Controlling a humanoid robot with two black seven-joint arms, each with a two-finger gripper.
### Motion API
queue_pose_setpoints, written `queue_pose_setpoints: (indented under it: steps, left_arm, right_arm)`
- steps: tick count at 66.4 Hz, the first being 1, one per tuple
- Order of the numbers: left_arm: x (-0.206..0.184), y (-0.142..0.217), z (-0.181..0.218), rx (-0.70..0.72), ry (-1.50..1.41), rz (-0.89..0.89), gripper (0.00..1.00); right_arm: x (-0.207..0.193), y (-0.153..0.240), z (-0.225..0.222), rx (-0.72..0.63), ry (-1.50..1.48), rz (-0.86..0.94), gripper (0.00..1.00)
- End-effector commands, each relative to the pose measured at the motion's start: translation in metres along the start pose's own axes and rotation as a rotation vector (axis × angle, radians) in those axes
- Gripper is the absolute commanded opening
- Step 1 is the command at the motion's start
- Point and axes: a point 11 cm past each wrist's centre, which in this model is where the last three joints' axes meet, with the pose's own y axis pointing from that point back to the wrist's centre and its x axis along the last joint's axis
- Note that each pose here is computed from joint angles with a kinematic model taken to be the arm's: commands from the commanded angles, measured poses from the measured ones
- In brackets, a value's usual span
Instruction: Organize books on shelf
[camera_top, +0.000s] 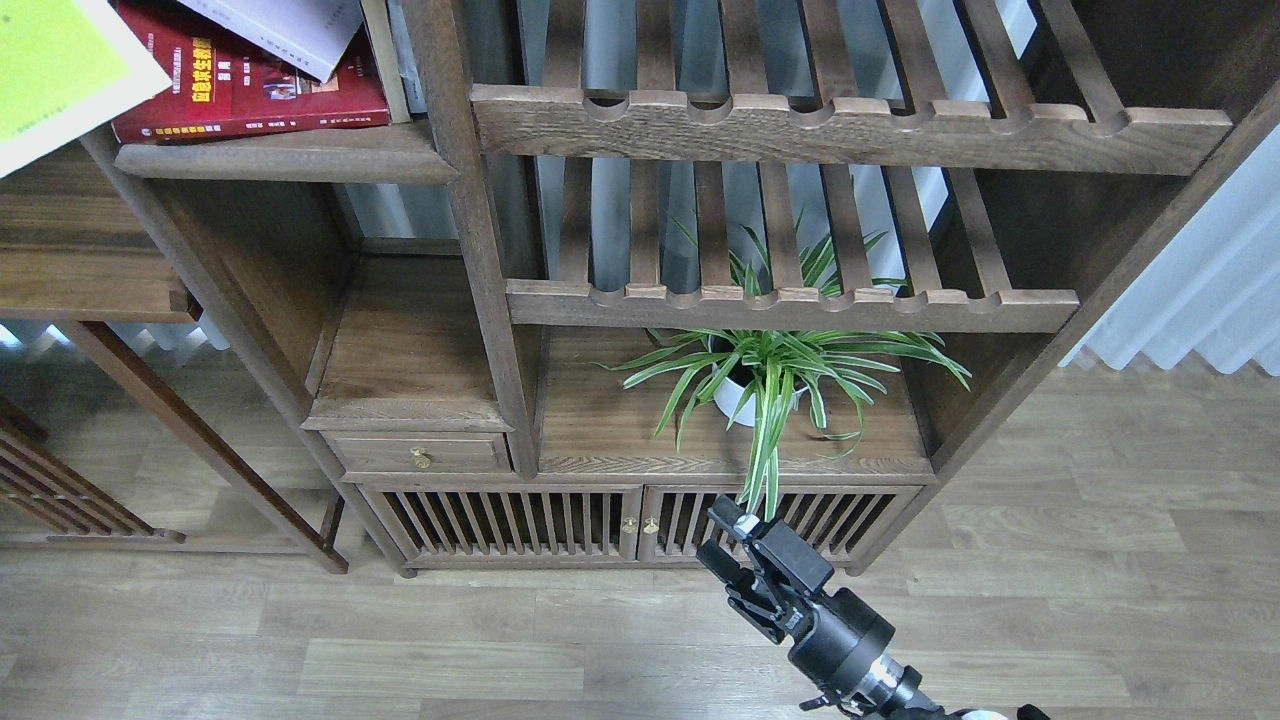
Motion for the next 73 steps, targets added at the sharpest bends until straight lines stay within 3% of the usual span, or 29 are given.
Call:
queue_pose_setpoints:
  steps: [1, 12, 30, 42, 58, 73]
  left_arm:
    - [-0.009, -0.030, 0.011, 0.000, -0.055, -0.015, 0.00]
    - [-0.021, -0.079, 0.024, -0.012, -0.141, -0.008, 0.00]
    - [-0.020, -0.091, 0.032, -0.004, -0.193, 0.030, 0.00]
    - [-0.028, -0.125, 0.020, -0.001, -0.196, 0.030, 0.00]
    - [-0.019, -0.129, 0.033, -0.110, -0.263, 0.089, 0.00]
    - [-0.037, -0.157, 0.016, -0.176, -0.251, 0.035, 0.00]
  right_arm:
    - [-0.001, 0.000, -0.001, 0.001, 0.003, -0.001, 1.00]
    - [-0.002, -0.001, -0.002, 0.002, 0.005, -0.006, 1.00]
    - [-0.003, -0.001, -0.005, 0.010, 0.009, -0.010, 1.00]
    - [-0.007, -0.006, -0.008, 0.005, 0.018, -0.022, 1.00]
    - [-0.008, -0.008, -0.007, -0.002, 0.020, -0.025, 1.00]
    - [-0.009, -0.012, -0.003, -0.006, 0.012, -0.035, 1.00]
